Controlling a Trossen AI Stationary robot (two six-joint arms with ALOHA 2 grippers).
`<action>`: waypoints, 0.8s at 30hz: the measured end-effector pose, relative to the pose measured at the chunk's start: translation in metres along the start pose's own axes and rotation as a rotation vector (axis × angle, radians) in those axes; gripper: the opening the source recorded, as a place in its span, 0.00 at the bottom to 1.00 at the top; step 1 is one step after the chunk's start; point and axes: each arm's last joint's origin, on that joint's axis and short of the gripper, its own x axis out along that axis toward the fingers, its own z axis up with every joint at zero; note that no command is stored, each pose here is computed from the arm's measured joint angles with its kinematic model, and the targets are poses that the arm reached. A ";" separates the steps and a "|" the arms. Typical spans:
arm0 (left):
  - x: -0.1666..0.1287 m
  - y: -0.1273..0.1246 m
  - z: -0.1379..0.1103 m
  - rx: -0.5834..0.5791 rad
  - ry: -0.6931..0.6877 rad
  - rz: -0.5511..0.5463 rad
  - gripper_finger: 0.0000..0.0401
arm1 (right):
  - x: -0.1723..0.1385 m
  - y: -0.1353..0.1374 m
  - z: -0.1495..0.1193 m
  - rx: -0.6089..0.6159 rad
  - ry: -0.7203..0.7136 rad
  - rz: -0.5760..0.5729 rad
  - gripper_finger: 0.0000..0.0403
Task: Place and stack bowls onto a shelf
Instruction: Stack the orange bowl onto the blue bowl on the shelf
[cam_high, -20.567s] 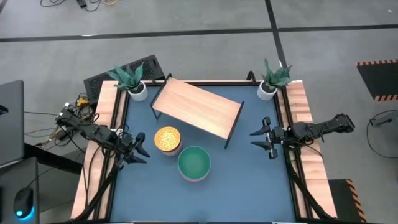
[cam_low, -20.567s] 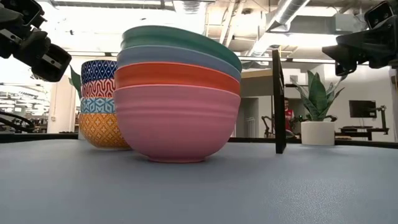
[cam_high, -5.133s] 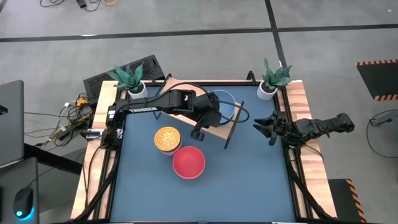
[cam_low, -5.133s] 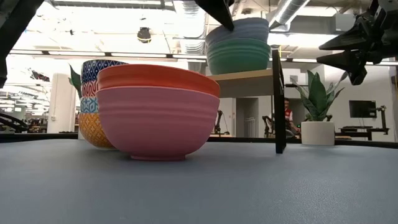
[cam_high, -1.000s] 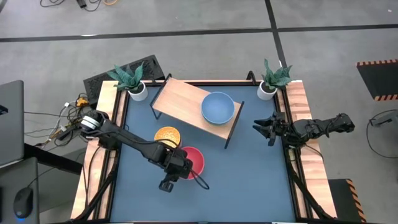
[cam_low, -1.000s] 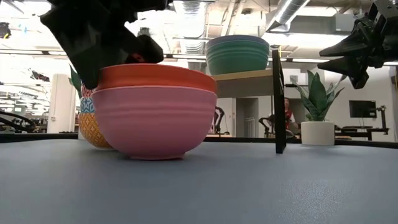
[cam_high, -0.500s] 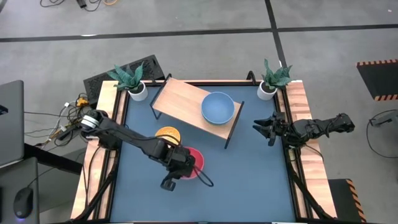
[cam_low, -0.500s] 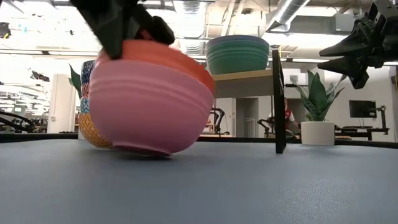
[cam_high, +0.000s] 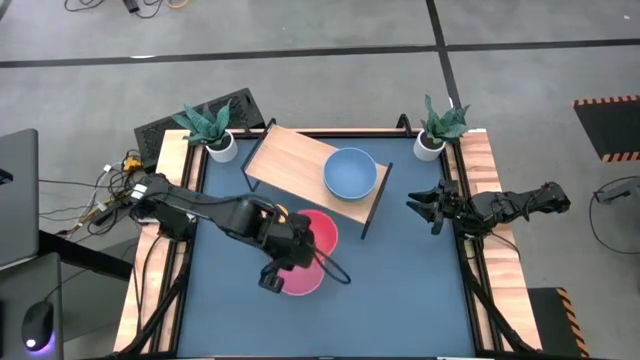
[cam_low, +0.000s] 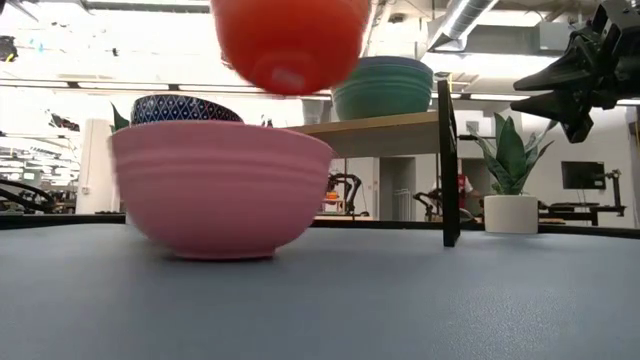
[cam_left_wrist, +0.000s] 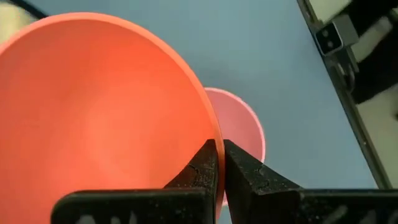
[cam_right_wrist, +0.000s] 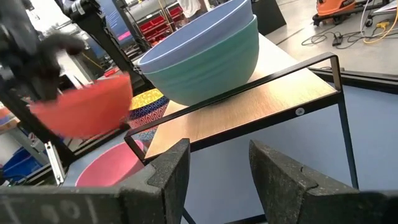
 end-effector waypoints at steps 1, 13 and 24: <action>-0.011 0.002 0.003 0.002 -0.014 0.030 0.00 | 0.000 0.000 0.000 0.000 0.000 0.000 0.47; -0.117 0.067 0.029 -0.035 -0.317 0.617 0.00 | 0.000 0.000 -0.001 -0.006 0.006 -0.004 0.47; -0.087 0.136 0.030 -0.040 -0.263 0.622 0.00 | 0.000 -0.001 -0.002 -0.013 0.016 -0.010 0.47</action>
